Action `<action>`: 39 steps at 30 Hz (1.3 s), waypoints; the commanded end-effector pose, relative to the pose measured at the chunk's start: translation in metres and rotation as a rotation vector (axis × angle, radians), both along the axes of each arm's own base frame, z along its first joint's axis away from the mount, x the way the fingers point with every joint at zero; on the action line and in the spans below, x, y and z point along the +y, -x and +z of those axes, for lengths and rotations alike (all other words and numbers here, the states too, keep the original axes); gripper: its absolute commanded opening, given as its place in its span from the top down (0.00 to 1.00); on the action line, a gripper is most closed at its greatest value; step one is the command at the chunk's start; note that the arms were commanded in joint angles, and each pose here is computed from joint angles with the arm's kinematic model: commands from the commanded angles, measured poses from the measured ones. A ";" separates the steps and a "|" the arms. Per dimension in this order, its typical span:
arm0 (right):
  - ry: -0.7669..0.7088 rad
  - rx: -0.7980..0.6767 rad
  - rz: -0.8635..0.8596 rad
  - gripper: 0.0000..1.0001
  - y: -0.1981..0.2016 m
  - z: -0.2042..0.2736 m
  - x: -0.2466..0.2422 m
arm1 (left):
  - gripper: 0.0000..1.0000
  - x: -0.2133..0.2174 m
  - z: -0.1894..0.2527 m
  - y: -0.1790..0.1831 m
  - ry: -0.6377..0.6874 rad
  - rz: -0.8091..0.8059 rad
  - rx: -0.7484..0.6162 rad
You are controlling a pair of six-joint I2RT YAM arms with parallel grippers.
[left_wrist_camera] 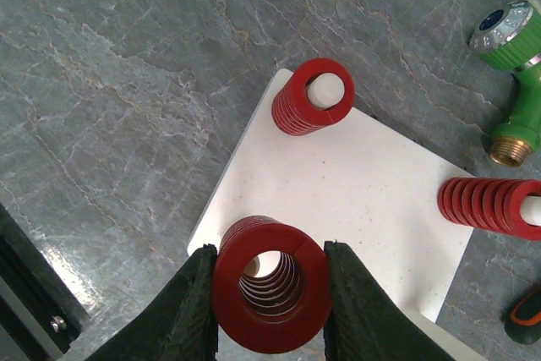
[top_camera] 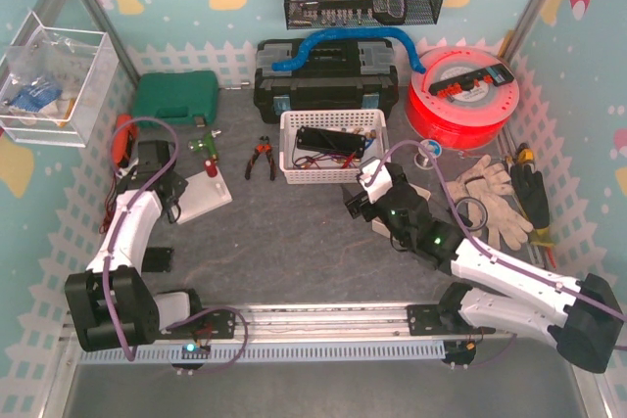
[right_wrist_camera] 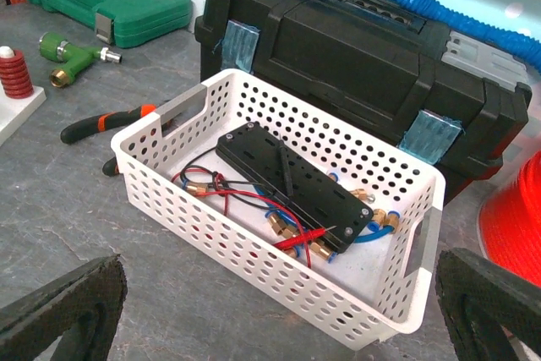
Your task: Install the large spring
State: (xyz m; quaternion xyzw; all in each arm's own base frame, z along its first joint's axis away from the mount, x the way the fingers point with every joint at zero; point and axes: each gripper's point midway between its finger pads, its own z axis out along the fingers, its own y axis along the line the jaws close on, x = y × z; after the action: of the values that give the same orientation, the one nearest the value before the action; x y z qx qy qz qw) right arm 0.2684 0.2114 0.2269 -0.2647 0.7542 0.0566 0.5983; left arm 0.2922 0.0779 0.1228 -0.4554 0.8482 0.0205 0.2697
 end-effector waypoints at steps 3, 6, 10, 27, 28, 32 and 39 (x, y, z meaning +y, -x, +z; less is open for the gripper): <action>-0.026 -0.005 -0.012 0.01 -0.002 0.001 -0.001 | 1.00 -0.003 -0.008 0.011 0.006 -0.026 0.058; -0.038 -0.004 -0.016 0.01 -0.001 0.001 -0.003 | 1.00 -0.004 -0.010 0.012 0.018 -0.022 0.062; -0.031 -0.012 -0.030 0.01 -0.001 0.001 -0.007 | 1.00 -0.010 -0.020 0.018 0.049 -0.029 0.087; -0.041 0.000 -0.019 0.01 0.001 -0.004 -0.005 | 1.00 -0.006 -0.029 0.027 0.026 -0.016 0.112; -0.043 -0.001 -0.020 0.01 0.001 -0.004 -0.006 | 0.97 -0.007 -0.030 0.024 0.033 -0.019 0.100; -0.040 -0.007 -0.019 0.01 0.002 -0.002 -0.007 | 0.84 -0.009 -0.035 0.014 0.052 -0.026 0.088; -0.065 0.029 -0.058 0.01 0.003 -0.002 -0.015 | 0.58 -0.010 -0.033 0.002 0.063 -0.035 0.073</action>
State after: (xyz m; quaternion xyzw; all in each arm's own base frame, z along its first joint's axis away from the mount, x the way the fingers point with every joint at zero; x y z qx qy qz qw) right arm 0.2652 0.2068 0.2203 -0.2530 0.7591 0.0636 0.5964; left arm 0.2762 0.0687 0.0802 -0.4475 0.8706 0.0247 0.2028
